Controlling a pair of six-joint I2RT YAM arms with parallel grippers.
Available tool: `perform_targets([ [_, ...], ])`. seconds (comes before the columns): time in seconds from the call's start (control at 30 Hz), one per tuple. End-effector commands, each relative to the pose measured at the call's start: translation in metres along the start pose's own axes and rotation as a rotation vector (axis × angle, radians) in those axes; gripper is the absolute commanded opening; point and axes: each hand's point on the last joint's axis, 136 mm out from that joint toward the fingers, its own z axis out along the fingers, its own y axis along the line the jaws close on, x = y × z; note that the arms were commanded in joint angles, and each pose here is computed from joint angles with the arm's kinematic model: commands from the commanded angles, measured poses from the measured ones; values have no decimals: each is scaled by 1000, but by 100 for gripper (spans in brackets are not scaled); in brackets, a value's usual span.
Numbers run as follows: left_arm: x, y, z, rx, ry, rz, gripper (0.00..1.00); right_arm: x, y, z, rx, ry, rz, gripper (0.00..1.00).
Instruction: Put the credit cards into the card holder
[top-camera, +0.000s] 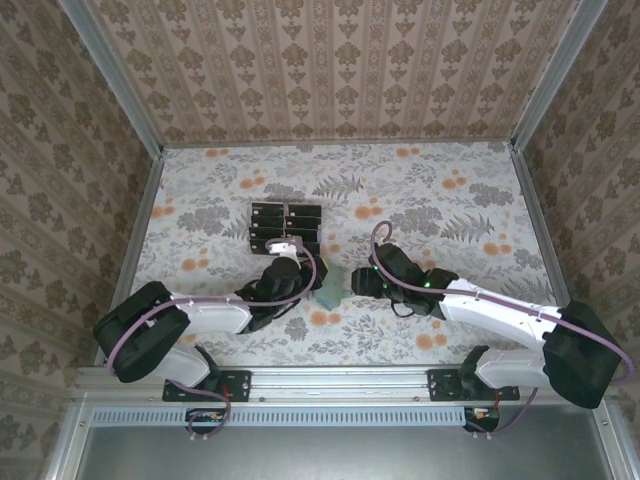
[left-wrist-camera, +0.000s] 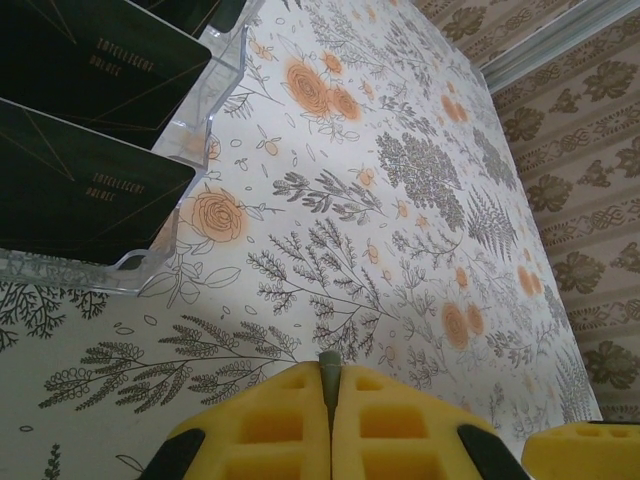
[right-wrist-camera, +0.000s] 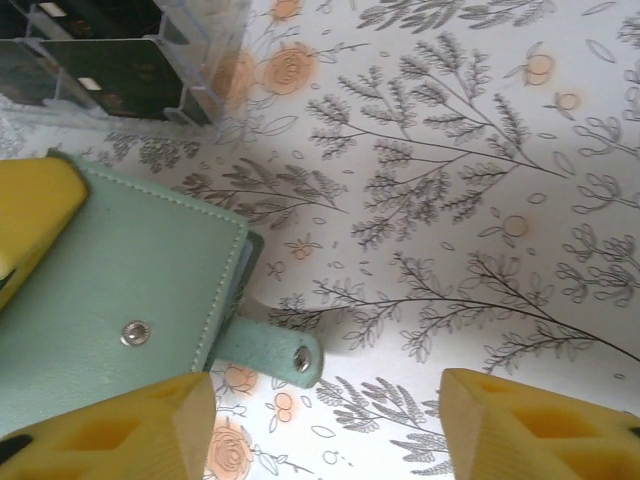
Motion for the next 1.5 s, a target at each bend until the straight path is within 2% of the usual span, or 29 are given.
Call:
perform_targets([
  [0.0, -15, -12, -7, 46, -65, 17, 0, 6, 6, 7, -41, 29, 55, 66],
  [0.37, -19, -8, -14, 59, -112, 2, 0, 27, 3, 33, -49, 97, 119, 66],
  [0.67, -21, -11, -16, 74, -128, -12, 0, 43, 4, 56, -68, 156, 148, 59],
  [0.83, -22, -14, -18, 84, -137, -19, 0, 45, 8, 63, -91, 166, 163, 52],
  [1.17, -17, -10, -20, 73, -136, -22, 0, 37, 11, 61, -124, 152, 175, 46],
  [1.37, -15, -9, -21, 71, -139, -29, 0, 32, 14, 59, -155, 146, 184, 38],
  [1.47, -16, -10, -22, 78, -145, -30, 0, 32, 17, 60, -170, 152, 188, 38],
])
